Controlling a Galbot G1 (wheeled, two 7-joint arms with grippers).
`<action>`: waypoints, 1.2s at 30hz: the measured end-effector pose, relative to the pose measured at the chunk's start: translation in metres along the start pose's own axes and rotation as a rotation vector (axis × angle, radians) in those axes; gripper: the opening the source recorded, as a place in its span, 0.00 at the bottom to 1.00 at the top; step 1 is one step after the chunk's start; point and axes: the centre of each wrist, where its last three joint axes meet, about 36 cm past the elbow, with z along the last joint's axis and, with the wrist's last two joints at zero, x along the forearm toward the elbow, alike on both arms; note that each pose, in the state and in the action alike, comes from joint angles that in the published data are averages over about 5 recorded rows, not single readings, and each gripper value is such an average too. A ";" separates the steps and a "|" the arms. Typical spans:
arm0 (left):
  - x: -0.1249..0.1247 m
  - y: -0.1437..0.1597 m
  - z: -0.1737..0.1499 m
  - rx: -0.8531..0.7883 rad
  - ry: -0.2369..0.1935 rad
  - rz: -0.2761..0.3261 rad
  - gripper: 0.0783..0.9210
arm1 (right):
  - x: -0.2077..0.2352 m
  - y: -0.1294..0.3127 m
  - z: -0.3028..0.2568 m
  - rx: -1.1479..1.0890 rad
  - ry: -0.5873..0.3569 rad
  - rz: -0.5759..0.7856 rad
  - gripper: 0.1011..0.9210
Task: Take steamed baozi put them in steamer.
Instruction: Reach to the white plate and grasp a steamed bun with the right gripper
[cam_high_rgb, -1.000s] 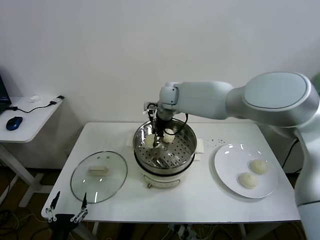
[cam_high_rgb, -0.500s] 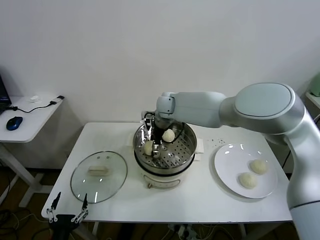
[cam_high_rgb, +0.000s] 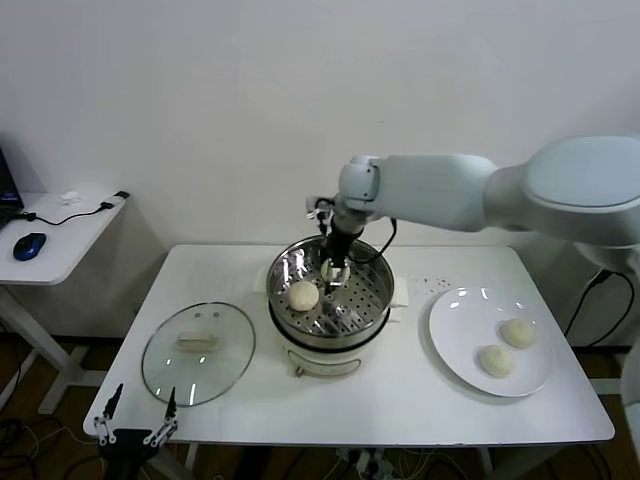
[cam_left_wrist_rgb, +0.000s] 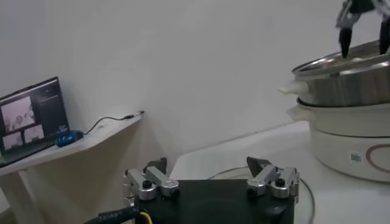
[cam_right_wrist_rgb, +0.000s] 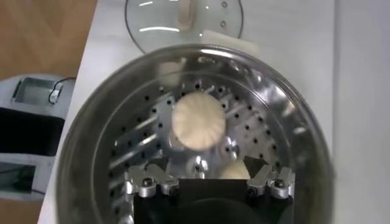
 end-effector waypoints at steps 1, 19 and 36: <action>0.000 0.000 0.000 -0.002 -0.001 0.000 0.88 | 0.008 0.002 0.011 -0.005 0.003 0.002 0.88; 0.004 -0.004 -0.003 -0.033 0.016 0.000 0.88 | 0.009 0.092 0.238 -0.127 0.118 -0.006 0.88; 0.010 -0.008 0.002 -0.062 0.051 -0.004 0.88 | -0.089 0.142 0.317 -0.159 0.215 -0.070 0.88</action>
